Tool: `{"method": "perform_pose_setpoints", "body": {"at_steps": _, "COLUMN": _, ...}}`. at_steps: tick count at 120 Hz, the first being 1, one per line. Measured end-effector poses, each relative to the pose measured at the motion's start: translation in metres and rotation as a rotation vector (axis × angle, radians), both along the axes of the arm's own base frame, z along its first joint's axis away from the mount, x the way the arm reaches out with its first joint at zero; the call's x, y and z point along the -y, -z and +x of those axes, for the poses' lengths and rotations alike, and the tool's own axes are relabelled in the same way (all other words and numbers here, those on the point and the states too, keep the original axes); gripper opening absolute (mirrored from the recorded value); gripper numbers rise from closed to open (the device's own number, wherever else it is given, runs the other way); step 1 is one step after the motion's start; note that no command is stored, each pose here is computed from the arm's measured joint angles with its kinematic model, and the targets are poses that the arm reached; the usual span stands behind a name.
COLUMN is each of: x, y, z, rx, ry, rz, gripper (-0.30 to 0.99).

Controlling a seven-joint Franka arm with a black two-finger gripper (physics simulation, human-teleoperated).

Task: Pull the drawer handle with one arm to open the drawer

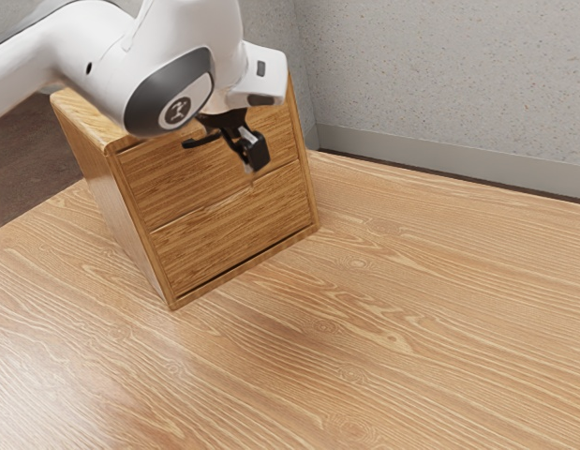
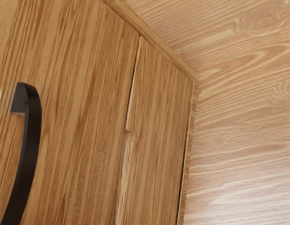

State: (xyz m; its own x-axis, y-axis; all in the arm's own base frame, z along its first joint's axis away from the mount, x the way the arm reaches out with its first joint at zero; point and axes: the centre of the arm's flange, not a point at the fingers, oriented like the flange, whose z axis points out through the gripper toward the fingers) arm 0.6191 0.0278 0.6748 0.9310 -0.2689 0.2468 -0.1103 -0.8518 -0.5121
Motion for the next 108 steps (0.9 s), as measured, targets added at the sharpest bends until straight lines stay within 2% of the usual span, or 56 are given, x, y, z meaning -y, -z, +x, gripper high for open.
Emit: {"method": "perform_pose_setpoints", "body": {"at_steps": 108, "x": -0.038, "y": 0.019, "z": 0.023, "rx": 0.003, "ry": -0.024, "rz": 0.012, "gripper": 0.69}}
